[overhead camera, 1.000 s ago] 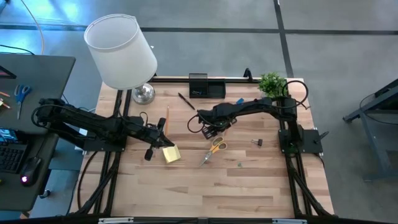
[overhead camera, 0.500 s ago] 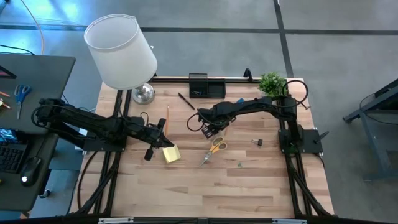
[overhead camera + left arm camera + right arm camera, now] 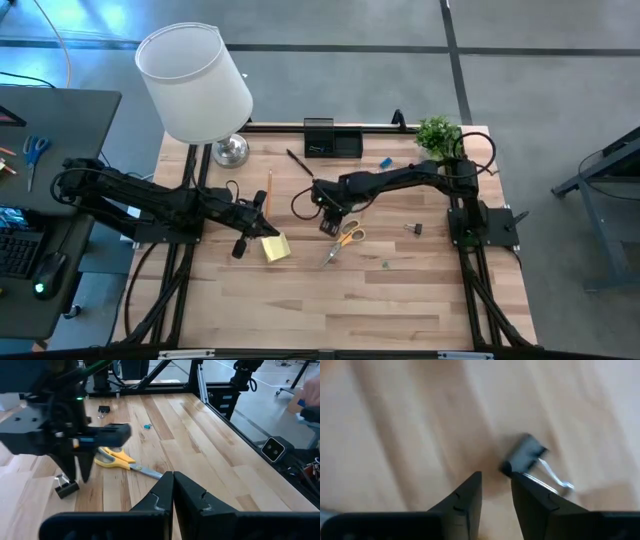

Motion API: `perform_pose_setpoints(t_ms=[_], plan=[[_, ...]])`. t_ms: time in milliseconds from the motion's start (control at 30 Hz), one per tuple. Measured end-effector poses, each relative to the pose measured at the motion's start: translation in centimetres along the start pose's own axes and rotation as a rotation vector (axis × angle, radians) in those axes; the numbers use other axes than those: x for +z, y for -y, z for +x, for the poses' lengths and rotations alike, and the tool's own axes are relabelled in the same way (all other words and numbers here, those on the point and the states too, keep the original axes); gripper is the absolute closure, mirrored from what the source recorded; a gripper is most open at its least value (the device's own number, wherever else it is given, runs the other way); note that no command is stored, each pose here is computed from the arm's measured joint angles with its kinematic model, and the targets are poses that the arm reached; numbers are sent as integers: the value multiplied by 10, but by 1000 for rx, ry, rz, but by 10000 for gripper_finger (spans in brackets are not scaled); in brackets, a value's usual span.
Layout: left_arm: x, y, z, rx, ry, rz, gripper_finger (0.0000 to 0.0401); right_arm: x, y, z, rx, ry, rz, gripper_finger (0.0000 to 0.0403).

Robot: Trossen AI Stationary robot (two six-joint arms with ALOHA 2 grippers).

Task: Pick and place office supplies into organizer
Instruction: Put the left black binder clip into the desk organizer

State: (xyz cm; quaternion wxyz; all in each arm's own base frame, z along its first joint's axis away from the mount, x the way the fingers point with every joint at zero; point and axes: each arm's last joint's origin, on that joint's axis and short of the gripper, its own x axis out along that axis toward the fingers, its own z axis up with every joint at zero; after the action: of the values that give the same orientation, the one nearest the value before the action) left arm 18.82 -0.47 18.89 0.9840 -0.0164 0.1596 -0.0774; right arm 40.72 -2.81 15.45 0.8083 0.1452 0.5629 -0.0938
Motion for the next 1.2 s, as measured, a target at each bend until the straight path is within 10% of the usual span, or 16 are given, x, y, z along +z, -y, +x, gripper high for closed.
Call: perform_pose_setpoints(t_ms=[567,767,1200], plan=[[0,0,0,0,-4,1,400,-1,-8,-4,-28,-17,-647,270],[0,0,0,1,-4,2,400,12,-7,-11,-143,37,-752,215],[-2,0,0,8,-19,0,400,11,28,-2,-26,40,-774,201]])
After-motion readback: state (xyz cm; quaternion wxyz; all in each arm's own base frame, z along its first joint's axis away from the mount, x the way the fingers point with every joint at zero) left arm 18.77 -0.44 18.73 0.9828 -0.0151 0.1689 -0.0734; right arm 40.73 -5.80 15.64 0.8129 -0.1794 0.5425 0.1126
